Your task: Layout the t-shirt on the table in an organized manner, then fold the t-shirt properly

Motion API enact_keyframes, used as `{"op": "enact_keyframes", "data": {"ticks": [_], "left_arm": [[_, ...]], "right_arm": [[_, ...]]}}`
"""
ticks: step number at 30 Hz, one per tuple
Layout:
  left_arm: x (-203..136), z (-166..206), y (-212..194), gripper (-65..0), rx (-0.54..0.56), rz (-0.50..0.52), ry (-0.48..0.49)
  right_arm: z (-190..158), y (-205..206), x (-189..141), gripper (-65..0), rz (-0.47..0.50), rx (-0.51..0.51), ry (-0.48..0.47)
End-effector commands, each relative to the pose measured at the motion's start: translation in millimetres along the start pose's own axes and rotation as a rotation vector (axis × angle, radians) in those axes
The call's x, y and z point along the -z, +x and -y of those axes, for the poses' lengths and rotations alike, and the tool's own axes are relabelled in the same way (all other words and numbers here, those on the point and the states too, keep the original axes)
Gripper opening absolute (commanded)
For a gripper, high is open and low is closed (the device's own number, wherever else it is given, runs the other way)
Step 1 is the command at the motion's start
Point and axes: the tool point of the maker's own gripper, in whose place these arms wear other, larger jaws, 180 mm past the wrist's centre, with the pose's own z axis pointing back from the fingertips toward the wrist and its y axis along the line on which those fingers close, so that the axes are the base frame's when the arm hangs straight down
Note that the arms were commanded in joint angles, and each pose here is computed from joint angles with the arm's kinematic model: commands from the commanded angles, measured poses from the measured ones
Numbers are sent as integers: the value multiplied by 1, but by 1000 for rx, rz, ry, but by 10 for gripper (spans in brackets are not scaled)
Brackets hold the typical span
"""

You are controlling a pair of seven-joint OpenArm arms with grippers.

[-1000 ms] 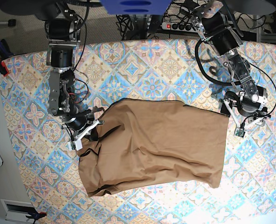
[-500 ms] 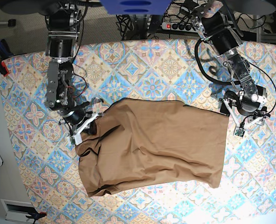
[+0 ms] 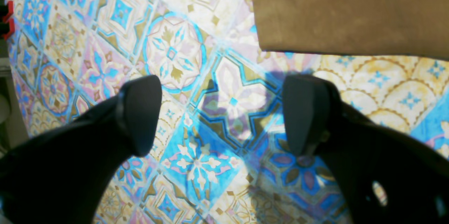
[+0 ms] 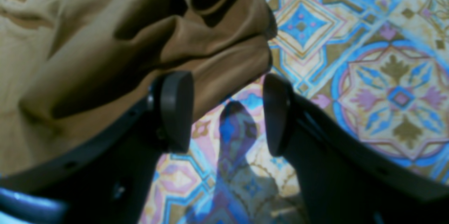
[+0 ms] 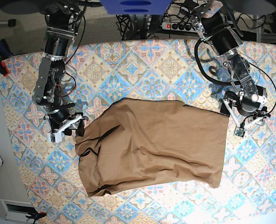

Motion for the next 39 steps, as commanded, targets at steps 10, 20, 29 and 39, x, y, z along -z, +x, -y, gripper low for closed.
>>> {"op": "enact_keyframes", "data": {"ticks": [10, 20, 29, 39], "left_arm": [[-6, -12, 15, -131, -3, 46, 30], [-6, -12, 15, -131, -3, 46, 31], [-6, -13, 12, -131, -5, 41, 32], [-5, -13, 11, -131, -4, 38, 32]], "right_arm": [[4, -42, 14, -340, -106, 64, 14], [-52, -59, 29, -340, -173, -32, 137], [-73, -68, 32, -389, -202, -68, 178], [-94, -45, 28, -362, -148, -155, 216]]}}
